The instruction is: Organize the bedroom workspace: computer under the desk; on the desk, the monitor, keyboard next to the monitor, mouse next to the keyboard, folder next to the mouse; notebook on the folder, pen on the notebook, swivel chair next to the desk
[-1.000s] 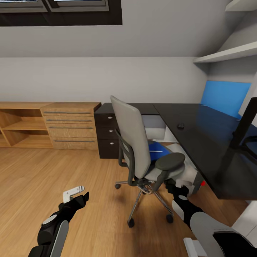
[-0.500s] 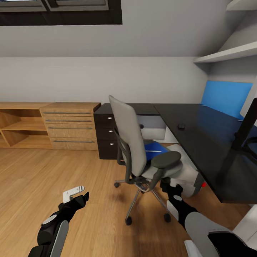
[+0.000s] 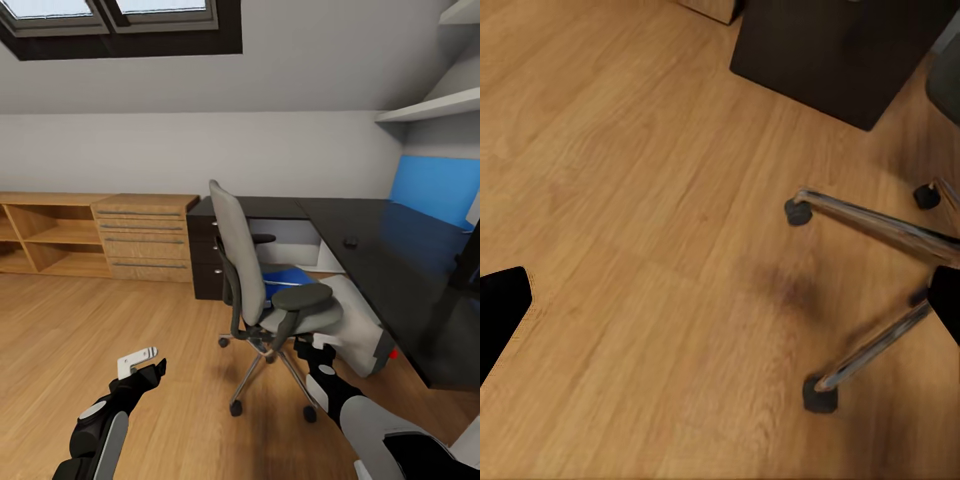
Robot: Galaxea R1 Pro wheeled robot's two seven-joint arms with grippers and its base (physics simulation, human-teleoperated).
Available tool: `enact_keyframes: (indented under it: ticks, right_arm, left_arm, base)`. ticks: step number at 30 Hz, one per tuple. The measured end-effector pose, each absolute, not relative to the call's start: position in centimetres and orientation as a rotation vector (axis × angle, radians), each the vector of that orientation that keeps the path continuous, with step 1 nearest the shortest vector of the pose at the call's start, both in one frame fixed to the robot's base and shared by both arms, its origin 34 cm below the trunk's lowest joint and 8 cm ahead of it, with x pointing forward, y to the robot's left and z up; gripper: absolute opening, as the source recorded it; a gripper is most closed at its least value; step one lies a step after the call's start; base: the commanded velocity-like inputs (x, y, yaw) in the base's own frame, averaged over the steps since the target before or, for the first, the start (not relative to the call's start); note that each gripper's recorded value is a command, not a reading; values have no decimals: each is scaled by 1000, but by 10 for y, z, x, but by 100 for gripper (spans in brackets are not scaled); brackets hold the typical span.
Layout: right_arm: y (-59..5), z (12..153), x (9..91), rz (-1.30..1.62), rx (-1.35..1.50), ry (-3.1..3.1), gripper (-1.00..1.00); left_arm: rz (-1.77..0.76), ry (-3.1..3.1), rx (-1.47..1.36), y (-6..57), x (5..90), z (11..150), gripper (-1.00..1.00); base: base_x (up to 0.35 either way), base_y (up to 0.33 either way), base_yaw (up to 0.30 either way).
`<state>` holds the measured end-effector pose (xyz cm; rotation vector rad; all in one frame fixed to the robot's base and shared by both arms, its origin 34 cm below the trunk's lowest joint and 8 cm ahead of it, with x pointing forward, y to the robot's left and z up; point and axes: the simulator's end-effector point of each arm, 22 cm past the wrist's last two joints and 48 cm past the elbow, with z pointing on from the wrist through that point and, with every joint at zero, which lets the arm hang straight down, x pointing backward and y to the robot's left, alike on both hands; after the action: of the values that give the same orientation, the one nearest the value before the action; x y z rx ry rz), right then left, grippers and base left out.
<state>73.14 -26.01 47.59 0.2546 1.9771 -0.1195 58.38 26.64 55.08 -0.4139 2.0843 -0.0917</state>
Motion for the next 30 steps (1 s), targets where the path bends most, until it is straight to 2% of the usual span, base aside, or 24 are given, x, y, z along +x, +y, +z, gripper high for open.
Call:
enact_keyframes:
  ticks: [11, 30]
  right_arm:
    - [-257, 485, 733, -113, 253, 1963, 100]
    - [-257, 500, 734, -109, 254, 1939, 100]
  left_arm:
    - [-98, 2070, -411, 265, 584, 558, 100]
    - [-104, 2051, -402, 262, 584, 568, 100]
  base:
    - [-124, 108, 166]
    - [-5, 5, 179]
